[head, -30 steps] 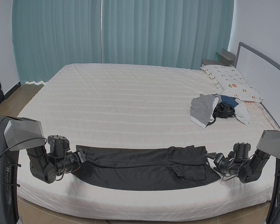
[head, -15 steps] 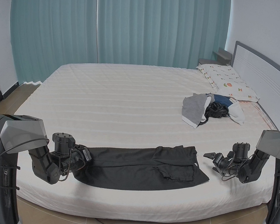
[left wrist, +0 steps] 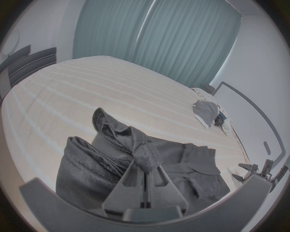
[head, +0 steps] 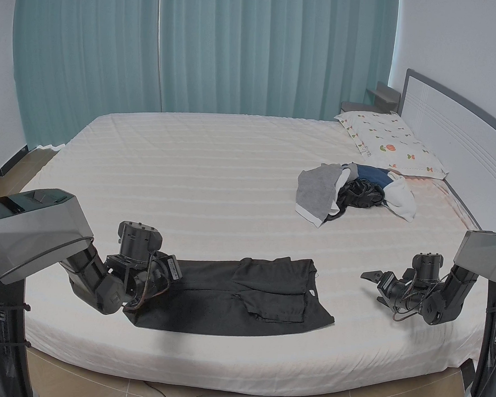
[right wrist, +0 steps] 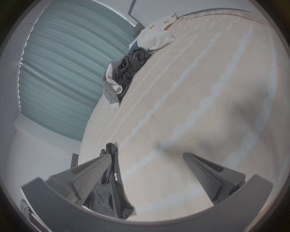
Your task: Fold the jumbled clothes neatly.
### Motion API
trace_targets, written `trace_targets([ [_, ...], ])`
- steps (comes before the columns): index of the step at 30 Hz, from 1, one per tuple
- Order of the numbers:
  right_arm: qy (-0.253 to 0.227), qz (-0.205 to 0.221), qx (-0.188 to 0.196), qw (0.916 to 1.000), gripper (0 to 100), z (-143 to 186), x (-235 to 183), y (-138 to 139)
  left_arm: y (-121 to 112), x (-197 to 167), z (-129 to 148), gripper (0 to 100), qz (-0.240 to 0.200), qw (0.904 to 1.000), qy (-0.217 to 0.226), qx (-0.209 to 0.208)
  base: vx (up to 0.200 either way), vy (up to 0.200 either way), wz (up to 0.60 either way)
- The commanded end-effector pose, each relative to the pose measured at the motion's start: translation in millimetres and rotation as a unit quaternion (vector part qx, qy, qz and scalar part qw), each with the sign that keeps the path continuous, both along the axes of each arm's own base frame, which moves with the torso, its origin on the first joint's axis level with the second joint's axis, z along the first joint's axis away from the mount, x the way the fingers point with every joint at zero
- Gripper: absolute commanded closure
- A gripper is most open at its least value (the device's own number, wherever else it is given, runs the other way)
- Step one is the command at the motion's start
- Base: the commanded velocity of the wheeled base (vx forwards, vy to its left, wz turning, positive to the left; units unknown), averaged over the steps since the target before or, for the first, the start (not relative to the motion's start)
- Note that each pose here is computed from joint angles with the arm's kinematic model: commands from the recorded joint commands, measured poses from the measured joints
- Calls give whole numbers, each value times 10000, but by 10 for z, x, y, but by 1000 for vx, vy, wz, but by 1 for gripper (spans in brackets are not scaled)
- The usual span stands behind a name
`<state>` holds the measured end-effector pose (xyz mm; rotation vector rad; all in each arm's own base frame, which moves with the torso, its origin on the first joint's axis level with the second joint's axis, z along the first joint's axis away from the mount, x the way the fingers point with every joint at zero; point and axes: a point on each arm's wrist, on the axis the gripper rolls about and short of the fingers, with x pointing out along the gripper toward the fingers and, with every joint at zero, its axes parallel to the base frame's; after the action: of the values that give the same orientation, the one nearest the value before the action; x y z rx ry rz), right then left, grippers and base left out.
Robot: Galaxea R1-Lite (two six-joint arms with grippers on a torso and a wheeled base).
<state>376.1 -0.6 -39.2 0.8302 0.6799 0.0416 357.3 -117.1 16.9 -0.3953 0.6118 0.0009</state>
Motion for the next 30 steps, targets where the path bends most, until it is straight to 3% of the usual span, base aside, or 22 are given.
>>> trace_targets([
  [1,2,22,-15,10000,0,-8,-1,6,-246,31,135,100,-186,9997,-154,6,0,-200,0],
  [10,10,43,-57,10000,0,-26,-3,0,-632,16,223,100,-559,9984,20,-36,0,-200,0],
  [16,6,72,-87,9999,0,-31,-3,6,-821,116,232,100,-532,9981,253,-190,0,-200,0],
  [23,4,76,-93,9999,0,-31,-3,6,-907,232,135,100,-382,9978,421,-344,0,-200,0],
  [30,-2,101,-129,9999,0,-37,-4,6,-938,305,-32,100,-189,9985,454,-235,0,0,0],
])
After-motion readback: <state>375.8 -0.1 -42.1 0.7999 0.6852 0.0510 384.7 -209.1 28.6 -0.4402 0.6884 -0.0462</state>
